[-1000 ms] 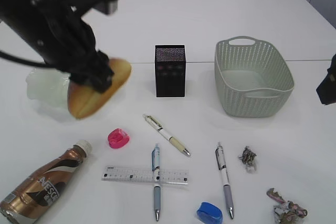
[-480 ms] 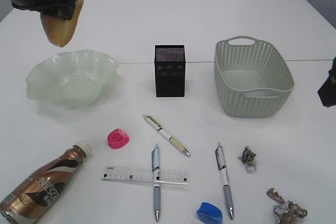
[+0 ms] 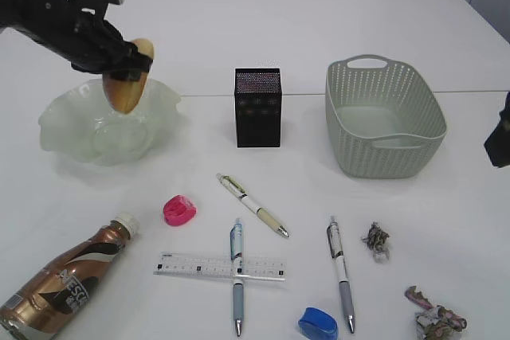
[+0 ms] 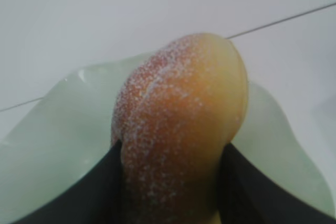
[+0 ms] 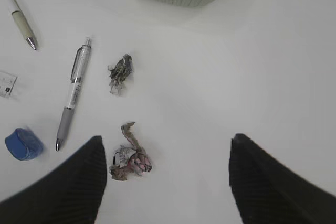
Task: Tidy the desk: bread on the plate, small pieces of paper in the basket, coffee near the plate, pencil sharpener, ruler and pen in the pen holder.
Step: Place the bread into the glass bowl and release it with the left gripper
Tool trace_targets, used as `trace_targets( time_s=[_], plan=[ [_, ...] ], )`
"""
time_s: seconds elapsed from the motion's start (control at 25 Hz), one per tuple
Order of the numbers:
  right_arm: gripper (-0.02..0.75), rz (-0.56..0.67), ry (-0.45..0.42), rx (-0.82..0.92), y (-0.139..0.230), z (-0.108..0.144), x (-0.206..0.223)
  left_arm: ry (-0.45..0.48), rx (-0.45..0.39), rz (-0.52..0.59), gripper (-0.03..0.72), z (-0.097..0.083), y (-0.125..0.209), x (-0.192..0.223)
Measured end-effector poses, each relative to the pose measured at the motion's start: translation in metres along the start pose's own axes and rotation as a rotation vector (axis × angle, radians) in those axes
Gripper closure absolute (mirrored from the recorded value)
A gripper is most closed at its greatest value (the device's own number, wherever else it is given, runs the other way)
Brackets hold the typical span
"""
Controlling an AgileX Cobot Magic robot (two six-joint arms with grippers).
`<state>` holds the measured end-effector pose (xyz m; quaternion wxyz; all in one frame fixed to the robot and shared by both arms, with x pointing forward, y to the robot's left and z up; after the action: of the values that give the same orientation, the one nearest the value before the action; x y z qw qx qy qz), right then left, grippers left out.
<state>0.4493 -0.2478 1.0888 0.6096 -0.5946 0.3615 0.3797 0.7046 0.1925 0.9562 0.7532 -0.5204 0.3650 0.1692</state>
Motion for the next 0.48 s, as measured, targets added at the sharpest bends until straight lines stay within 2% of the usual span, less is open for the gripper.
trace_targets(
  time_s=[0.24,0.48],
  plan=[
    [0.206,0.027,0.007,-0.002,-0.001,0.001,0.007,0.006,0.040,0.104,0.326,-0.004,0.020,0.020],
    [0.206,0.028,0.006,-0.002,-0.001,0.001,0.007,0.003,0.073,0.191,0.170,-0.003,0.029,0.019]
  ],
)
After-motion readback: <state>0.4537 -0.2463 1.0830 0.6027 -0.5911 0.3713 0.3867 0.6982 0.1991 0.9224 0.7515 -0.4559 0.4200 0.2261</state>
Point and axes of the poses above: a point on each arm's last joint axis where the gripper is mounted, x pointing out along that axis toward the gripper, z along the wrist's bending axis when the last joint is at zero, y = z × x, the point moved 1 cm from there along x, pointing out along that axis toward the gripper, and after that the axes turned 11 degrees about x, right-handed, at the moved point
